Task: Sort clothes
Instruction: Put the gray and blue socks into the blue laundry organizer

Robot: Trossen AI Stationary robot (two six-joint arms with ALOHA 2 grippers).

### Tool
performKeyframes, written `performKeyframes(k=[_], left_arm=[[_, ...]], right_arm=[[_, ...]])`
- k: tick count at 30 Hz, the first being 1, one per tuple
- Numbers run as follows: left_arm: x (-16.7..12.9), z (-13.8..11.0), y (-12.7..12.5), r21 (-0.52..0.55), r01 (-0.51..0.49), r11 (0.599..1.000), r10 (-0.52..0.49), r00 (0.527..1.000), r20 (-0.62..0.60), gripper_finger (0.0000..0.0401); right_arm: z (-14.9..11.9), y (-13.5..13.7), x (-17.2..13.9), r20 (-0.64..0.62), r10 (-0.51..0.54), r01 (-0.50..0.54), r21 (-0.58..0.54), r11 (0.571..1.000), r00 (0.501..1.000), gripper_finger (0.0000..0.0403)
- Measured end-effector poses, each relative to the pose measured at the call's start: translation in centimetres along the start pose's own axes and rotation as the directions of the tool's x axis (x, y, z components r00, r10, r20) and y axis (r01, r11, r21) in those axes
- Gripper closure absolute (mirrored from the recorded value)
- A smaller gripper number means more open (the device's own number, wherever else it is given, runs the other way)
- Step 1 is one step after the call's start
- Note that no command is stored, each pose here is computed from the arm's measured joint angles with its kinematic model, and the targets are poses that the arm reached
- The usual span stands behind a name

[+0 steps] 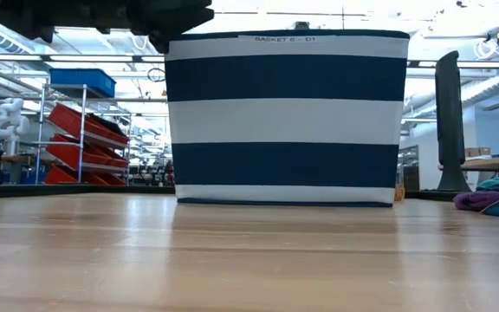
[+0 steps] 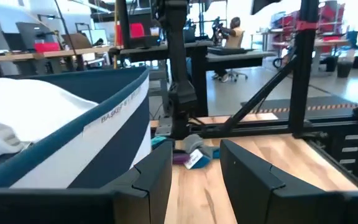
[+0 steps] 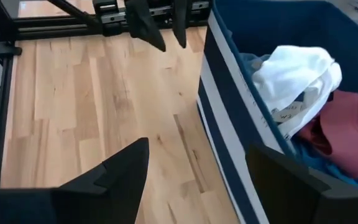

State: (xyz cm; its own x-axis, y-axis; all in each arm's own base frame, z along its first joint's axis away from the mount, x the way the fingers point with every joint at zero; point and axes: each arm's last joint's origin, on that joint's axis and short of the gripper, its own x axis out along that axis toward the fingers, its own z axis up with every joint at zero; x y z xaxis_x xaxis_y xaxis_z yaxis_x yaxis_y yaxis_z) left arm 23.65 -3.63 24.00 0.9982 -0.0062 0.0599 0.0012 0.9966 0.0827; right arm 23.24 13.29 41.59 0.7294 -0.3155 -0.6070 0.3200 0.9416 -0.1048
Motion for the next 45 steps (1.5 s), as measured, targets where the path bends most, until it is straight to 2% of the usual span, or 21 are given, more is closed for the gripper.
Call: performKeyframes(k=[5,10,15,22,28,36,45], left_arm=[[0.1,0.4,-0.4,0.039,-0.049,0.998,0.049,0.999,-0.003,0.0257],[0.4,2.4,-1.9,0.12,-0.001,0.993,-0.005,0.999,0.05,0.0257],[0.8,3.7,-2.9,0.165,0.04,0.986,-0.045,0.999,0.026,0.0258],[1.7,2.8,-3.2,0.173,0.014,0.985,-0.012,1.0,-0.013,0.0258],[2.7,2.0,-3.5,0.163,-0.034,0.986,0.032,0.999,0.014,0.0258],[5.3,2.1,-5.1,0.235,-0.01,0.972,0.036,0.994,-0.106,0.0258],[8.4,0.9,-6.6,0.294,0.054,0.954,0.032,0.959,-0.28,0.0258]], right_arm=[[-0.7,1.2,-0.2,0.0,-0.006,0.006,0.042,0.999,1.0,0.0149],[-1.3,2.1,-0.2,-0.007,-0.016,0.017,0.064,0.998,1.0,0.0149],[-2.1,3.1,-0.1,-0.011,-0.032,0.033,0.075,0.997,0.999,0.0149],[-4.0,3.9,0.6,-0.048,-0.046,0.052,0.129,0.99,0.998,0.0149],[-6.3,4.6,2.0,-0.151,-0.026,0.055,0.191,0.98,0.988,0.0149],[-8.0,5.7,3.3,-0.208,0.051,0.002,0.247,0.969,0.977,0.0149],[-9.3,5.9,3.8,-0.305,0.082,0.018,0.311,0.95,0.949,0.0149]])
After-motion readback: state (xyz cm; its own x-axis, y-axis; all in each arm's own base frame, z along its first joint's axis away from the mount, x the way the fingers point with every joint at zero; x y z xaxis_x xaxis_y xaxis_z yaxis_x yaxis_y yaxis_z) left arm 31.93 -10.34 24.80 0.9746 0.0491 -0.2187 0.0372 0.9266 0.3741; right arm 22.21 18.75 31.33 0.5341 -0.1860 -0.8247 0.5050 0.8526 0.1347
